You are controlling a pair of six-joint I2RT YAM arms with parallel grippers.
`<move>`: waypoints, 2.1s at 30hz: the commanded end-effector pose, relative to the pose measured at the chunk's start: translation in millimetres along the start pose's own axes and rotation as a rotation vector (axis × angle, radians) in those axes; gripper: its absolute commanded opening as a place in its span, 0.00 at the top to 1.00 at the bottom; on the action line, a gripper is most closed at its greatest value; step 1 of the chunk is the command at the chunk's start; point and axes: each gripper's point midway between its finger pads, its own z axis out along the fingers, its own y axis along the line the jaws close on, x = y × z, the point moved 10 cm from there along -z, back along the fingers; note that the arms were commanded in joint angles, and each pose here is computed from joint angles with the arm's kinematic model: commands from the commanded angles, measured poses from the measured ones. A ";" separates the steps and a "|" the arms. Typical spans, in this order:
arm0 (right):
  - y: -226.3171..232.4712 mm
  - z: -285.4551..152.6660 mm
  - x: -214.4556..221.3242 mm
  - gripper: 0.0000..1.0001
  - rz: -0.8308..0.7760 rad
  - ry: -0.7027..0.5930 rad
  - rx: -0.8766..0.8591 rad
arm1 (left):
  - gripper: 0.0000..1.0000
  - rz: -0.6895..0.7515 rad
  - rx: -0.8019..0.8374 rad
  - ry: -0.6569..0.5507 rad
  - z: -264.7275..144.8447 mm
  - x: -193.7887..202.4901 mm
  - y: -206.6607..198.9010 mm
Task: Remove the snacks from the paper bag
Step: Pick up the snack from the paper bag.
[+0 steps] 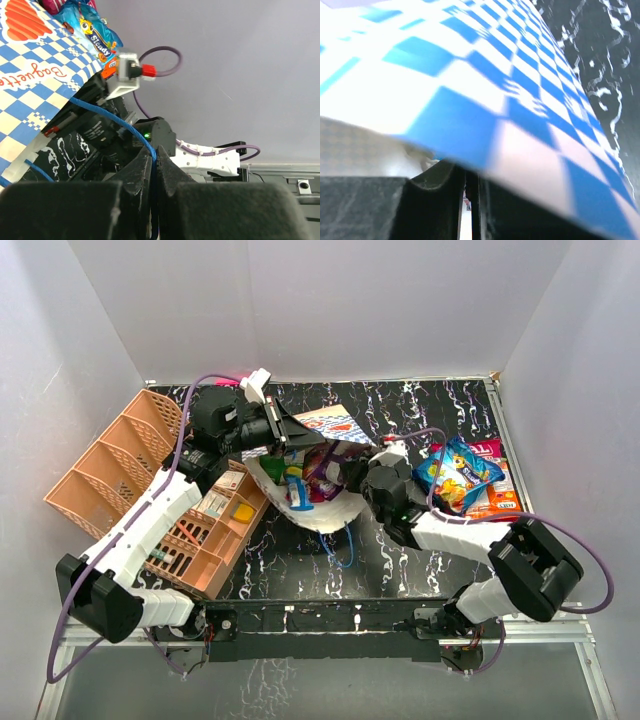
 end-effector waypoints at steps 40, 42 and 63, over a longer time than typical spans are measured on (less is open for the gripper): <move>8.4 43.4 21.9 0.75 0.142 0.108 0.037 | 1.00 -0.026 0.063 0.035 -8.7 13.4 0.2; 13.7 31.0 11.6 0.83 0.126 0.108 -0.019 | 1.00 -0.029 0.060 0.032 -8.7 13.8 1.9; -7.4 -137.1 -89.5 0.92 -0.251 0.055 -0.193 | 1.00 -0.006 0.045 0.018 -3.2 8.5 5.2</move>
